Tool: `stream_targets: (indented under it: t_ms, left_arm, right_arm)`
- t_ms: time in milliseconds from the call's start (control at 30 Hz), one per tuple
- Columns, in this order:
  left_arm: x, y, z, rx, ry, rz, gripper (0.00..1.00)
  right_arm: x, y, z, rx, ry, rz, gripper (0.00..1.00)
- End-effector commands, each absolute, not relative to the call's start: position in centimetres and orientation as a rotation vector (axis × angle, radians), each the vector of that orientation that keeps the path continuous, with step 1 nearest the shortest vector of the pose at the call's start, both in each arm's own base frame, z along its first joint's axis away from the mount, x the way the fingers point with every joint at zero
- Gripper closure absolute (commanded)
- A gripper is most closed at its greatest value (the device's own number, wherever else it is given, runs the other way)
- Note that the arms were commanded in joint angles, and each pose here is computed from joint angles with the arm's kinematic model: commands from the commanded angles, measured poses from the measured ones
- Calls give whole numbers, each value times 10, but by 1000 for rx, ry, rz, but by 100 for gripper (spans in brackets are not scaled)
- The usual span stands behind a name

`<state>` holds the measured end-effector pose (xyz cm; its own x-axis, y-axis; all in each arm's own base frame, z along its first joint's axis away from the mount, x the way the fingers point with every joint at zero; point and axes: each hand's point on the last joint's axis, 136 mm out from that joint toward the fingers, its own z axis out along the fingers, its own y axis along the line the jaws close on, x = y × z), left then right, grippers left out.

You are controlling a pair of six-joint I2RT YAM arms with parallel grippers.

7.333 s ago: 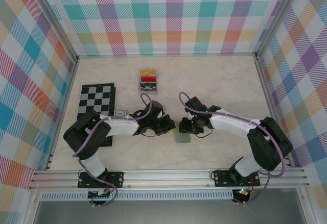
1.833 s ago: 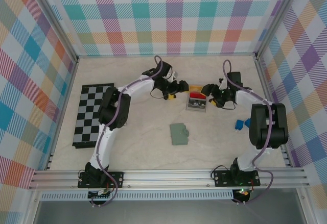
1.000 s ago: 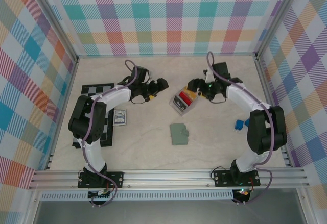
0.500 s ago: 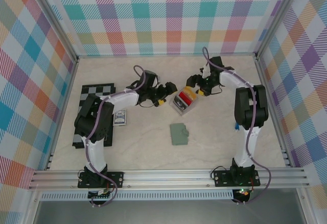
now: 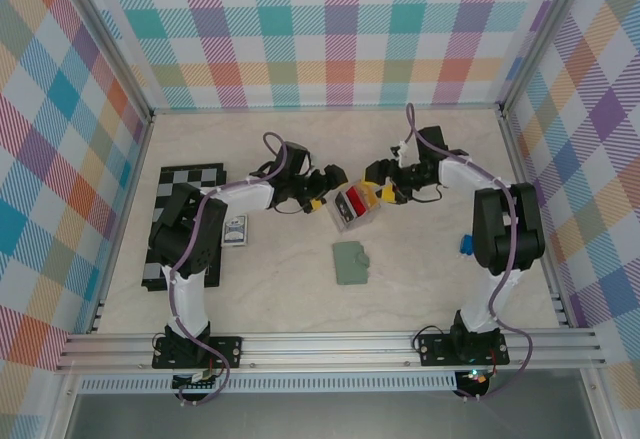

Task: Put the credit cards into the card holder
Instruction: Rotate the storage box at the center of the table.

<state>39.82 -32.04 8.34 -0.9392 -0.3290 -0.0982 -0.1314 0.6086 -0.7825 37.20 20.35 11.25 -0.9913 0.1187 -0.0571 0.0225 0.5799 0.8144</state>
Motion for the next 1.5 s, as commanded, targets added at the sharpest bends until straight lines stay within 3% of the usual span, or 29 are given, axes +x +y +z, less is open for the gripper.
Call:
stream_targets:
  t_ms: [0,467,700,867,967,1200,1467]
  left_arm:
    - [387,-329,74,-356,2628,-1267,6]
    - [377,-342,60,-319,2668,-1289,9]
    - [379,-343,58,-318,2667,-1286,10]
    - [381,-348,64,-281,2651,-1317,10]
    - [380,-354,65,-235,2652,-1340,10]
    - [369,-369,68,-128,2656,-1417,12]
    - [347,-374,63,-79,2694,-1384,12]
  right_arm:
    - [364,210,127,90,2640,1466,24]
    - [402,187,106,136,2722,1115,22]
    - [414,185,104,106,2732,1056,20]
    - [420,198,89,104,2757,1180,22]
    - [416,209,91,97,2742,1317,28]
    - [386,214,114,62,2676,1459,29]
    - [346,193,97,147,2728,1297,27]
